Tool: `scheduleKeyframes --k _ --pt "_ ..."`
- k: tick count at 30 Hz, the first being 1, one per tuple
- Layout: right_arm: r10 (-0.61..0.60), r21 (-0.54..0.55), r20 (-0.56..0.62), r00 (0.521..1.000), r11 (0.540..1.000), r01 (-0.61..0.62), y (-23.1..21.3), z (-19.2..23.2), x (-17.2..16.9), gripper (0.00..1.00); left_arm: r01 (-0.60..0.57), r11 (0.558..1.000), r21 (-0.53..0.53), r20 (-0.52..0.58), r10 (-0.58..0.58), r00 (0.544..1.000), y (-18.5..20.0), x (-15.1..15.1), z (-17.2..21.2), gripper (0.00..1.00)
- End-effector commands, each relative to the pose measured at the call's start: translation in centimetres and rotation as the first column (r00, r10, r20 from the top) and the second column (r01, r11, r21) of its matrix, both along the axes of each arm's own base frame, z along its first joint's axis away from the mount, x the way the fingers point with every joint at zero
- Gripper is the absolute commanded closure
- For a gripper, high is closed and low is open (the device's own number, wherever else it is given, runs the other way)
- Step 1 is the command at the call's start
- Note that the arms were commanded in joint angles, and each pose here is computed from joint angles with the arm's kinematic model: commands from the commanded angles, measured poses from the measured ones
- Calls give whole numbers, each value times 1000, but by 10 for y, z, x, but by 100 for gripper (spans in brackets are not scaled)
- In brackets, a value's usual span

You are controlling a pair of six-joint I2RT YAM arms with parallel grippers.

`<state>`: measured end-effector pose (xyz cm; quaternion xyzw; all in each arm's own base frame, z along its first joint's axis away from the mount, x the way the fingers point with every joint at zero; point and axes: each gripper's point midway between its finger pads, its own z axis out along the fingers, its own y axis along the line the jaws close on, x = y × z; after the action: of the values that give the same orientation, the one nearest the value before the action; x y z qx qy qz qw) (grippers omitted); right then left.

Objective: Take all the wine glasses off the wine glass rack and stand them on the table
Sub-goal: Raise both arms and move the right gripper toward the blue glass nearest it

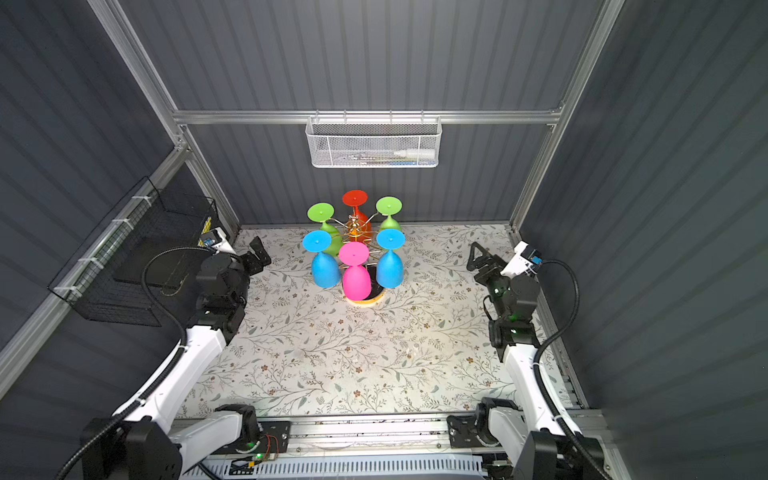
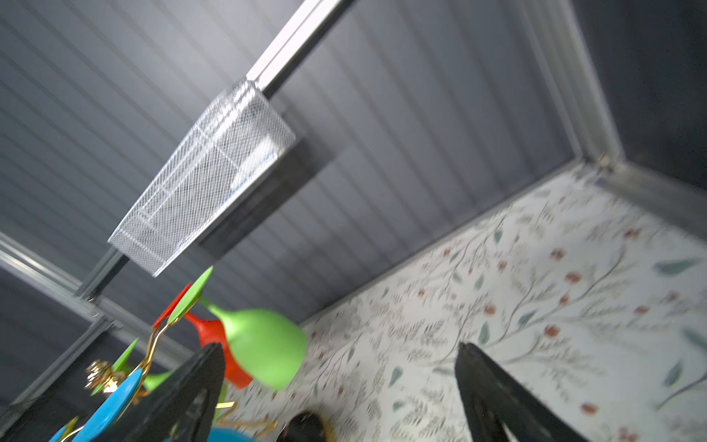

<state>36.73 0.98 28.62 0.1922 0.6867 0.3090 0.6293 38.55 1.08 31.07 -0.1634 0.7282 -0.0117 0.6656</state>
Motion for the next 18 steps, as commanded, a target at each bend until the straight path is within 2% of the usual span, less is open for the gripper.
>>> scheduleKeyframes --k 1,3,6,9,12,15,18 --pt "218 115 -66 974 971 -209 40 -1 -8 16 36 998 -43 -1 -36 999 -4 -16 4 0" --pt "242 109 -109 964 967 -230 51 -3 -13 25 67 996 -60 70 -63 996 -8 -21 24 0" --pt "329 124 -96 939 940 -317 79 15 -22 30 120 989 -81 138 -108 985 -16 -23 46 0" --pt "428 151 -32 903 895 -419 111 43 -29 31 180 981 -72 137 -169 976 -27 -19 58 0" --pt "524 215 22 851 829 -516 137 64 -27 30 248 965 -79 147 -235 961 -39 -19 66 0" --pt "596 258 -16 803 779 -572 161 64 -15 29 318 946 -72 178 -301 937 -50 -24 76 0" --pt "637 266 -61 768 752 -603 180 58 -8 30 335 941 -56 170 -321 932 -53 -29 78 0"
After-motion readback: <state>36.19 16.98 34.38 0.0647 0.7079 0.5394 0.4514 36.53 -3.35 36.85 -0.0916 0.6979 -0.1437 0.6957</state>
